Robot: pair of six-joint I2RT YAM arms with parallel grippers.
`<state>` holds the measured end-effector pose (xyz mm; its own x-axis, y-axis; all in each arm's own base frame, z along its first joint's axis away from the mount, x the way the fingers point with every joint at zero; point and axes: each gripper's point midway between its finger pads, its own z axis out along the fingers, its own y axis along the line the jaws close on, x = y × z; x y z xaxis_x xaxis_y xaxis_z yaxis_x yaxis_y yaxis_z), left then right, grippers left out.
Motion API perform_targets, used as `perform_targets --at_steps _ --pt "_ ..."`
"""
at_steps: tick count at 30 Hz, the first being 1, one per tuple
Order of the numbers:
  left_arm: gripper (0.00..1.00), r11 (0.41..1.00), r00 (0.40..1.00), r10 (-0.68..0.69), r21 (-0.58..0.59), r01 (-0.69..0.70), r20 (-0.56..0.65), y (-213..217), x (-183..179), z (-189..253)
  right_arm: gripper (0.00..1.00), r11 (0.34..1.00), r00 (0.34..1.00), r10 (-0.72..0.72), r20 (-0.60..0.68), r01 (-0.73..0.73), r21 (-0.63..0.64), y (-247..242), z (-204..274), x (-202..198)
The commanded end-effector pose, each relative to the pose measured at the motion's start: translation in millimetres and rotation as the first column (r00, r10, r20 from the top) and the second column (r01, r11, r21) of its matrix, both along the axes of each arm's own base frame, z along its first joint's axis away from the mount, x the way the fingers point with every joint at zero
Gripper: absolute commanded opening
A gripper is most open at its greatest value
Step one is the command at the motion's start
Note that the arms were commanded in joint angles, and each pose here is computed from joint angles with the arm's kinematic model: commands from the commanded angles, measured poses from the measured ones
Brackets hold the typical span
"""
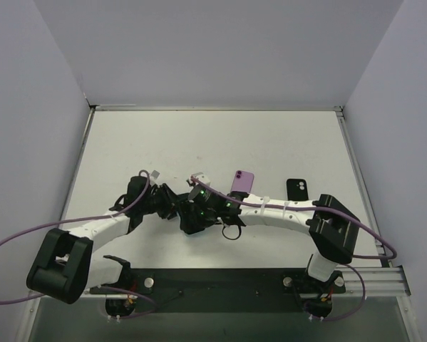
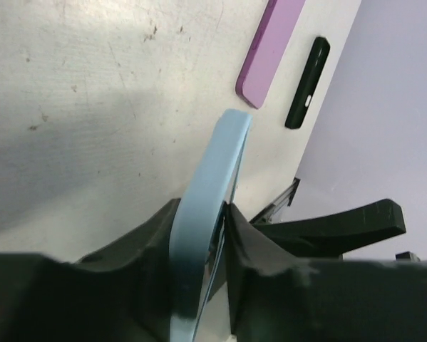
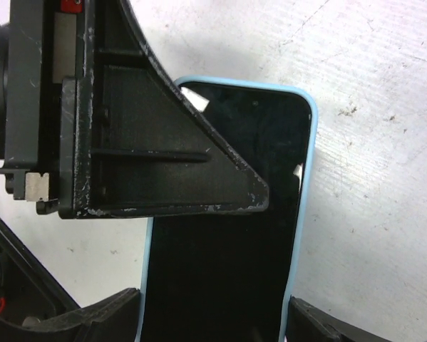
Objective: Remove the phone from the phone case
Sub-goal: Pick up the phone at the center of the board.
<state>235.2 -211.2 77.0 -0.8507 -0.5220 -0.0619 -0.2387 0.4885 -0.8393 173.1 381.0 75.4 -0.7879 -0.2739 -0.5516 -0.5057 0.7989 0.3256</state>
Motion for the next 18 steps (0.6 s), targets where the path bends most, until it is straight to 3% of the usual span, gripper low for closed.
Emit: perform_targets --at_steps 1,2,4,7,11,12,15,17,18 --pt "0.23 0.997 0.996 -0.013 -0.074 0.020 0.088 -12.5 16.2 30.5 0.32 0.993 0.998 -0.038 0.054 0.032 0.111 14.5 40.3 13.7" --pt "0.00 0.997 0.996 -0.021 -0.078 0.028 0.088 -13.6 16.0 31.9 0.40 0.993 0.998 -0.048 0.048 0.042 0.114 12.3 39.5 13.8" --pt "0.00 0.995 0.994 -0.028 -0.091 0.038 0.109 -15.1 21.1 40.9 0.61 0.989 0.996 -0.070 0.049 0.063 0.131 4.8 48.4 16.1" --pt "0.00 0.990 0.987 -0.035 -0.132 0.056 0.157 -15.0 30.0 60.1 0.76 0.980 0.990 -0.119 0.076 0.105 0.169 -14.0 69.3 17.2" --pt "0.00 0.964 0.964 -0.045 -0.242 0.110 0.261 -13.0 40.1 101.5 0.81 0.950 0.975 -0.200 0.091 0.171 0.262 -45.0 93.8 22.4" --pt "0.00 0.951 0.955 -0.067 -0.272 0.148 0.288 -14.0 37.7 113.0 0.85 0.943 0.981 -0.193 0.023 0.179 0.280 -53.5 82.3 14.7" --pt "0.00 0.918 0.925 -0.075 -0.337 0.210 0.372 -14.7 42.3 150.1 0.88 0.816 0.967 -0.250 -0.051 0.239 0.526 -64.9 118.8 33.1" --pt "0.00 0.895 0.901 -0.094 -0.360 0.263 0.424 -16.2 40.7 170.0 0.83 0.752 0.969 -0.226 -0.096 0.237 0.615 -71.8 124.2 30.2" --pt "0.00 0.886 0.902 -0.090 -0.379 0.266 0.423 -16.2 40.1 176.4 0.76 0.730 0.966 -0.234 -0.111 0.250 0.636 -76.7 126.5 35.1"
